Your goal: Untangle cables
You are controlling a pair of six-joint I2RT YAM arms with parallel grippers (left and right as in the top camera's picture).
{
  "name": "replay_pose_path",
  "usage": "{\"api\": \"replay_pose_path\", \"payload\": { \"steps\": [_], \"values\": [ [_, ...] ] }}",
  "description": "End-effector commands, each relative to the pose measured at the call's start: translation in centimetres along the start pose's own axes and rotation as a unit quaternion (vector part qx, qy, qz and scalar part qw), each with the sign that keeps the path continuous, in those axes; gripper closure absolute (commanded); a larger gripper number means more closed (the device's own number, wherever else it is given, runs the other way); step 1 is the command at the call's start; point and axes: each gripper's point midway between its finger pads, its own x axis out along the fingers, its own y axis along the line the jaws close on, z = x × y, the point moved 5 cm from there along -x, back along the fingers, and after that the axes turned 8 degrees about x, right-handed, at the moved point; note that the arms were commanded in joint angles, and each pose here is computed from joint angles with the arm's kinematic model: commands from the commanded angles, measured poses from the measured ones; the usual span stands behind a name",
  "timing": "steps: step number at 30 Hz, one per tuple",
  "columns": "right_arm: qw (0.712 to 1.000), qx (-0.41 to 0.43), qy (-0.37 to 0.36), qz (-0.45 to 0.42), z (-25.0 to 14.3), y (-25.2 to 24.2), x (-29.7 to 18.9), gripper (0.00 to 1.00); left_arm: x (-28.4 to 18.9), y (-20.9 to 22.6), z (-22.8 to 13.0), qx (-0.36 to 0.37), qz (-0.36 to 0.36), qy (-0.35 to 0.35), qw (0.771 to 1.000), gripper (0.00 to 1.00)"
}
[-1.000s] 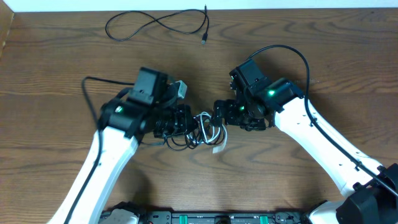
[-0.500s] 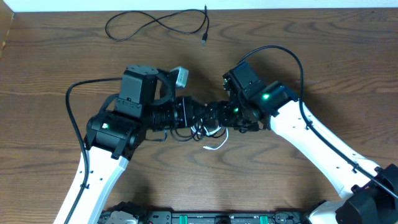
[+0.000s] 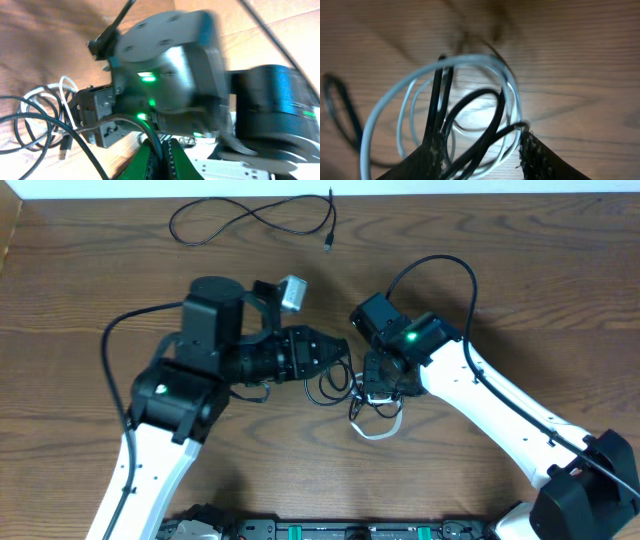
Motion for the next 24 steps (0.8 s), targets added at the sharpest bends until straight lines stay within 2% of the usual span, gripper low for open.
{"api": "replay_pose_path", "payload": {
  "steps": [1,5,8,13,16,18,20,22,23,24],
  "values": [
    [0.999,0.016,-0.019,-0.039,0.8,-1.4,0.4,0.55,-3.3,-3.3,1.6,0.045,-0.025,-0.054,0.997,0.93],
    [0.998,0.021,-0.02,-0.047,1.0,-1.8,0.5,0.72,-6.1,-4.1,2.5,0.045,-0.017,-0.105,0.993,0.93],
    [0.997,0.026,-0.028,-0.063,1.4,-2.5,0.4,0.96,-8.1,-4.6,2.9,0.055,-0.007,-0.141,0.988,0.93],
    [0.997,0.05,-0.021,-0.061,2.0,-3.2,0.5,0.98,-9.5,-4.6,2.4,0.05,0.006,-0.16,0.986,0.92],
    [0.999,0.037,0.012,0.003,1.8,-1.6,0.6,0.83,-9.2,-4.1,2.1,0.035,0.011,-0.15,0.988,0.92],
    [0.996,-0.016,0.04,0.083,1.5,0.7,0.3,0.73,-8.9,-3.7,2.2,0.025,0.014,-0.143,0.989,0.93],
    [0.98,-0.07,0.065,0.174,1.0,3.1,-0.3,0.61,-8.6,-3.2,2.3,0.014,0.016,-0.135,0.991,0.92],
    [0.96,-0.099,0.084,0.249,0.7,5.1,-1.3,0.44,-8.1,-3.0,2.3,0.013,0.007,-0.121,0.993,0.93],
    [0.951,-0.104,0.089,0.276,0.6,5.7,-1.7,0.31,-7.8,-2.9,2.3,0.012,0.0,-0.112,0.994,0.93],
    [0.947,-0.107,0.09,0.288,0.6,6.1,-1.9,0.22,-7.7,-2.9,2.3,0.011,-0.003,-0.106,0.994,0.93]
  ]
}}
